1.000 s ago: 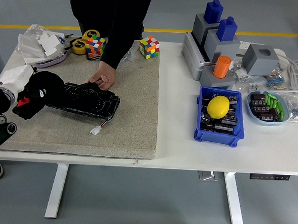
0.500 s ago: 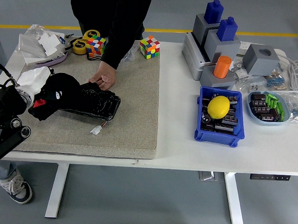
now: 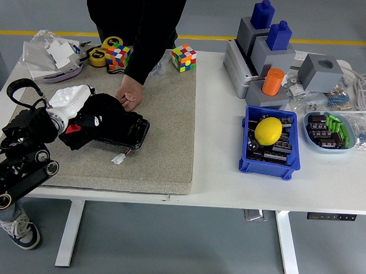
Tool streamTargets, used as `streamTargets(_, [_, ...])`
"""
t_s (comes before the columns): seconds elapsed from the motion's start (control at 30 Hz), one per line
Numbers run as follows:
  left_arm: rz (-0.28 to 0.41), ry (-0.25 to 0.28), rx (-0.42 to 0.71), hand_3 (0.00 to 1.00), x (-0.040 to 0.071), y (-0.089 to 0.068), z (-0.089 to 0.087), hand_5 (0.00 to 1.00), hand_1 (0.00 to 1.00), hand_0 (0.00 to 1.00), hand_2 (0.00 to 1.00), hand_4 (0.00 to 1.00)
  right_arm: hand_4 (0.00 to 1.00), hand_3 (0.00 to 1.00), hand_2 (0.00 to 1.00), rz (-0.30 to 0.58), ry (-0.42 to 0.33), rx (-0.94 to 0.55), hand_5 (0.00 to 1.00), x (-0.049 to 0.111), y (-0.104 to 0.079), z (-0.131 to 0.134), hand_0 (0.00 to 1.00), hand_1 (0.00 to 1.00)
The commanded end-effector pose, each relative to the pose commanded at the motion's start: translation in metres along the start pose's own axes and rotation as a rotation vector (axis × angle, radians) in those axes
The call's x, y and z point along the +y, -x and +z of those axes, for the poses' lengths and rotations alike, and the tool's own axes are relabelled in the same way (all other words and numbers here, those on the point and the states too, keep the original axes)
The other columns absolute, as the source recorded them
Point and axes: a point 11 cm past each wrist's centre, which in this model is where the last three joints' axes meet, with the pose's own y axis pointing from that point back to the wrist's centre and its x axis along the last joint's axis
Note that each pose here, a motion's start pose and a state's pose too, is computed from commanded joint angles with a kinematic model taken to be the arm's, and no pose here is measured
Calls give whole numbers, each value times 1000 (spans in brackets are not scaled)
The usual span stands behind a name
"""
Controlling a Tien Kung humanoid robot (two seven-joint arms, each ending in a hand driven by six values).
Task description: Pick the rag up,wipe the panel,place it on the desk
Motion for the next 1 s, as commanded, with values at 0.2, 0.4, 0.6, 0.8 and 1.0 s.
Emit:
streamTargets(0.2, [-21, 38, -10, 583, 6, 7, 16, 76, 181, 265, 435, 565, 998, 617, 681, 1, -2, 2, 567, 0, 0, 0, 732, 667])
streamTargets(0.4, [-22, 78, -15, 584, 11, 7, 37, 74, 180, 259, 437, 565, 998, 617, 681, 3, -3, 4, 567, 0, -1, 0, 732, 667])
streamTargets(0.6, [-20, 99, -31, 588, 15, 2, 55, 75, 179, 258, 438, 568, 998, 617, 681, 4, -6, 6, 566, 0, -1, -2, 732, 667])
streamTargets(0.8, [-18, 122, -24, 587, 19, -1, 65, 78, 178, 257, 438, 568, 998, 617, 681, 3, -5, 6, 567, 0, -1, -1, 732, 667])
streamTargets(1.0, [-16, 109, -16, 586, 16, 1, 58, 83, 178, 258, 438, 568, 998, 617, 681, 4, -2, 3, 567, 0, -1, 0, 732, 667])
